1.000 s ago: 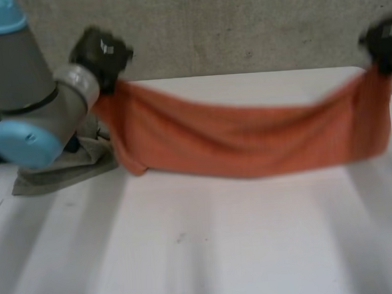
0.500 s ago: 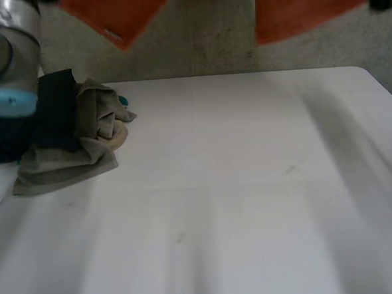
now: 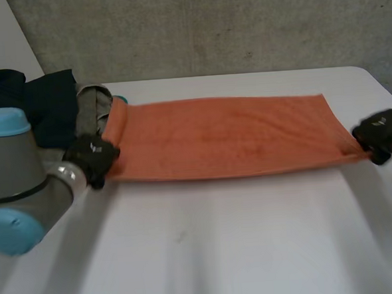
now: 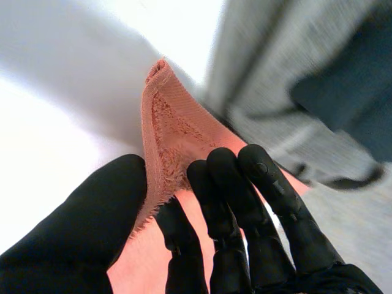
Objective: Fold the laundry.
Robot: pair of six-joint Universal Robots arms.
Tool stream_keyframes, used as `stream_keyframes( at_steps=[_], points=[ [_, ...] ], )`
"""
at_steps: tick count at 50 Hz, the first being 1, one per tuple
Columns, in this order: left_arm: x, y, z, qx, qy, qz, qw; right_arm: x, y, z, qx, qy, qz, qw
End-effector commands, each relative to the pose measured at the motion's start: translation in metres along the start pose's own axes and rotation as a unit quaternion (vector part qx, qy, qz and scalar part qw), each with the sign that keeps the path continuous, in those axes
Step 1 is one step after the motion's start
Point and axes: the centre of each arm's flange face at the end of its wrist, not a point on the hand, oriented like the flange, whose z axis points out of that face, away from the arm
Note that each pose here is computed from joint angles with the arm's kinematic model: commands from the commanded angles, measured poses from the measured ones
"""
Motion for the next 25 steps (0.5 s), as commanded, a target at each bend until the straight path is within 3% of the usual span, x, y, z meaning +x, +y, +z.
stream_keyframes(
  at_steps=[1, 4, 7, 15, 25],
  points=[
    [0.027, 0.013, -0.086, -0.108, 0.116, 0.031, 0.987, -0.001, 0.039, -0.055, -0.109, -0.089, -0.104, 0.985],
    [0.03, 0.009, -0.101, -0.103, 0.142, 0.038, 0.984, -0.001, 0.042, -0.055, -0.099, -0.099, -0.142, 0.98],
    [0.026, 0.002, -0.095, -0.078, 0.136, 0.048, 0.986, 0.006, 0.038, -0.048, -0.083, -0.074, -0.126, 0.986],
    [0.004, -0.028, -0.032, -0.016, 0.054, 0.062, 0.996, 0.017, 0.022, -0.003, -0.023, -0.016, -0.057, 0.998],
    [-0.01, -0.062, 0.043, 0.04, -0.039, 0.049, 0.997, 0.022, -0.008, 0.049, 0.077, 0.056, -0.043, 0.995]
  ],
)
